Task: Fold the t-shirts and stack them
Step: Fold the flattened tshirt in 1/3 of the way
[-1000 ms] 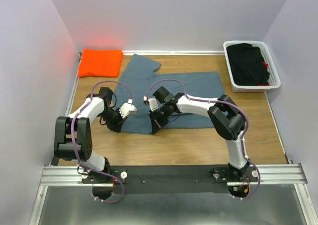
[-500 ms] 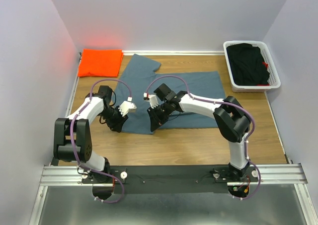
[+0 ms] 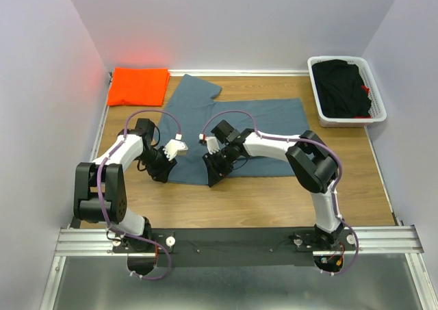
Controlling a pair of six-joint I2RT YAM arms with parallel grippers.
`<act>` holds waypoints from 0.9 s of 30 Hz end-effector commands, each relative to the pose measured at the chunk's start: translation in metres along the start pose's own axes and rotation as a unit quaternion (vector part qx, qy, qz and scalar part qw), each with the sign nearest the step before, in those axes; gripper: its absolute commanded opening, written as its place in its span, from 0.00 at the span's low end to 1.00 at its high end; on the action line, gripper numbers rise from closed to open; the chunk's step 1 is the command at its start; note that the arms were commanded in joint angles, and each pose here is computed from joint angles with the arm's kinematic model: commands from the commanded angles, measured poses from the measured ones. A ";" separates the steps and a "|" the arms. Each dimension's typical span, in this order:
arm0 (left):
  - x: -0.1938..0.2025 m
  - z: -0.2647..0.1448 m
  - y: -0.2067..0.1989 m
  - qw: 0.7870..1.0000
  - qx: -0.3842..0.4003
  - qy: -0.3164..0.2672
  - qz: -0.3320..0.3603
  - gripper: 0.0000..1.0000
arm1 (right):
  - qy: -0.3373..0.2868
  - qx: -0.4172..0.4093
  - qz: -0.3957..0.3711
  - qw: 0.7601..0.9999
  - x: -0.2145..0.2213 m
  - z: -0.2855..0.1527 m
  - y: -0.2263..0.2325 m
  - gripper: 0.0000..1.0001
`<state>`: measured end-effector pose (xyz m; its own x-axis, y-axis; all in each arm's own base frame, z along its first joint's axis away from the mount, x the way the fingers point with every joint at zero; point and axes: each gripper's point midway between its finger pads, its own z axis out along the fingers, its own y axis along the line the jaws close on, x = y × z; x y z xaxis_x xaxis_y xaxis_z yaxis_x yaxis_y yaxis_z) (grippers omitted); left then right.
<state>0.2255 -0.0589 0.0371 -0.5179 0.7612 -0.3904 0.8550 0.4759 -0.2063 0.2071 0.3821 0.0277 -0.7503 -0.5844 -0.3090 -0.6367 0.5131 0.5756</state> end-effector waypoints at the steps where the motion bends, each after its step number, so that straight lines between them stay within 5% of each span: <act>1: 0.005 0.001 -0.003 1.000 -0.003 0.006 0.000 0.47 | 0.009 0.007 0.013 1.000 -0.001 0.013 -0.007 0.43; 7: 0.012 0.003 -0.005 1.000 -0.005 0.018 -0.004 0.48 | 0.011 0.005 0.020 1.000 -0.004 0.017 -0.008 0.36; 15: 0.013 0.004 -0.004 1.000 -0.005 0.021 -0.007 0.48 | -0.011 0.006 0.013 1.000 -0.017 0.005 0.001 0.01; 27: 0.008 0.009 0.003 1.000 0.000 0.019 -0.023 0.48 | -0.043 -0.053 0.025 0.997 -0.037 -0.029 0.008 0.01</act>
<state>0.2144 -0.0543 0.0256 -0.5490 0.7616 -0.3442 0.8358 0.4970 -0.2334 0.2238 0.3835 0.0340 -0.7984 -0.5317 -0.2828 -0.5713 0.5203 0.6348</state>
